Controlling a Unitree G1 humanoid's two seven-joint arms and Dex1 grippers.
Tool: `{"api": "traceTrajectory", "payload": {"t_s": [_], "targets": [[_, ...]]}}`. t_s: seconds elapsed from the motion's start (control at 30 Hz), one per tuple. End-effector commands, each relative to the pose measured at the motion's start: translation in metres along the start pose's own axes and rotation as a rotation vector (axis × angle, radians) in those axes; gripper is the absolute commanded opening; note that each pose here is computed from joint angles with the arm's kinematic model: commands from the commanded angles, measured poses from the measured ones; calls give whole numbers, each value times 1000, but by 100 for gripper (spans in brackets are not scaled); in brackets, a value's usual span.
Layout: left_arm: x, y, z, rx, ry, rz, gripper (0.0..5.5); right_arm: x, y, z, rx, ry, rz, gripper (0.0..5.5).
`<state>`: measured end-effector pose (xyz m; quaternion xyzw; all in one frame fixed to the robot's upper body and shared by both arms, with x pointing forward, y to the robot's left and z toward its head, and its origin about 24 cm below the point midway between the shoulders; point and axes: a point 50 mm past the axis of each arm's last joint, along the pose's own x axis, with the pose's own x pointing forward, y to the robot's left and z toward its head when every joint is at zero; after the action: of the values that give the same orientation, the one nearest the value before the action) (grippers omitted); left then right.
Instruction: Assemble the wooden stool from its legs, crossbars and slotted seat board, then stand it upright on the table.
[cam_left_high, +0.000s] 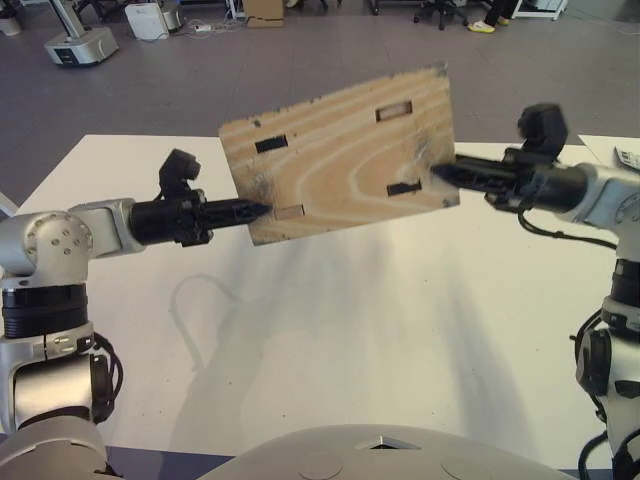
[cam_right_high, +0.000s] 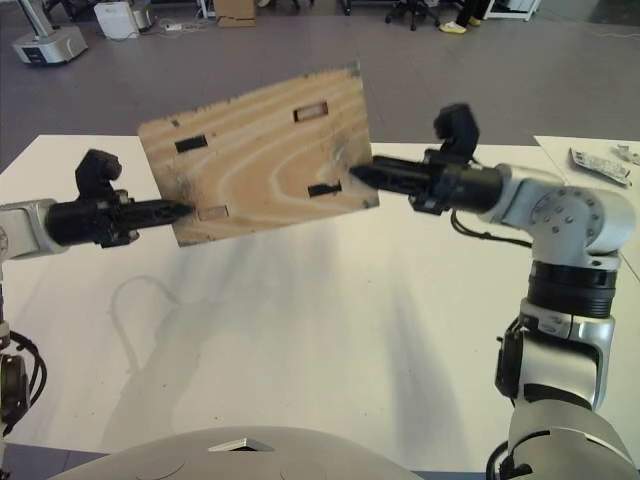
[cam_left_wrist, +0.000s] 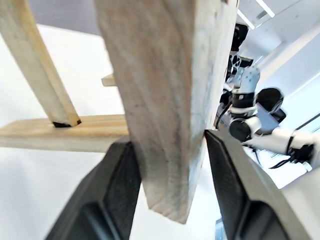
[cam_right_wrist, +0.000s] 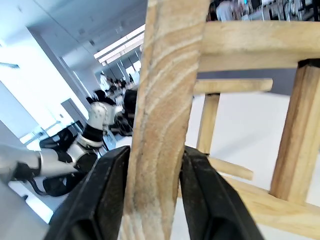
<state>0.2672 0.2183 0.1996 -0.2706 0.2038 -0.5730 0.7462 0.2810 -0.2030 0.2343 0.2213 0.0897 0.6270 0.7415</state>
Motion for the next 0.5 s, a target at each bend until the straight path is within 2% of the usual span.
{"api": "traceTrajectory", "payload": {"t_s": [0.03,0.17,0.37,0.5], "targets": [[38,-16,70,62,-292,-65,191,55,10,39,68,-155,223,144],[44,-1,88,-30,-414,111,185,62,-23,41,193,-231,-18,141],[50,9,97,-126,-505,288,183,75,-38,57,314,-303,-240,142],[52,28,85,-239,-571,492,183,71,-58,45,456,-319,-552,145]]}}
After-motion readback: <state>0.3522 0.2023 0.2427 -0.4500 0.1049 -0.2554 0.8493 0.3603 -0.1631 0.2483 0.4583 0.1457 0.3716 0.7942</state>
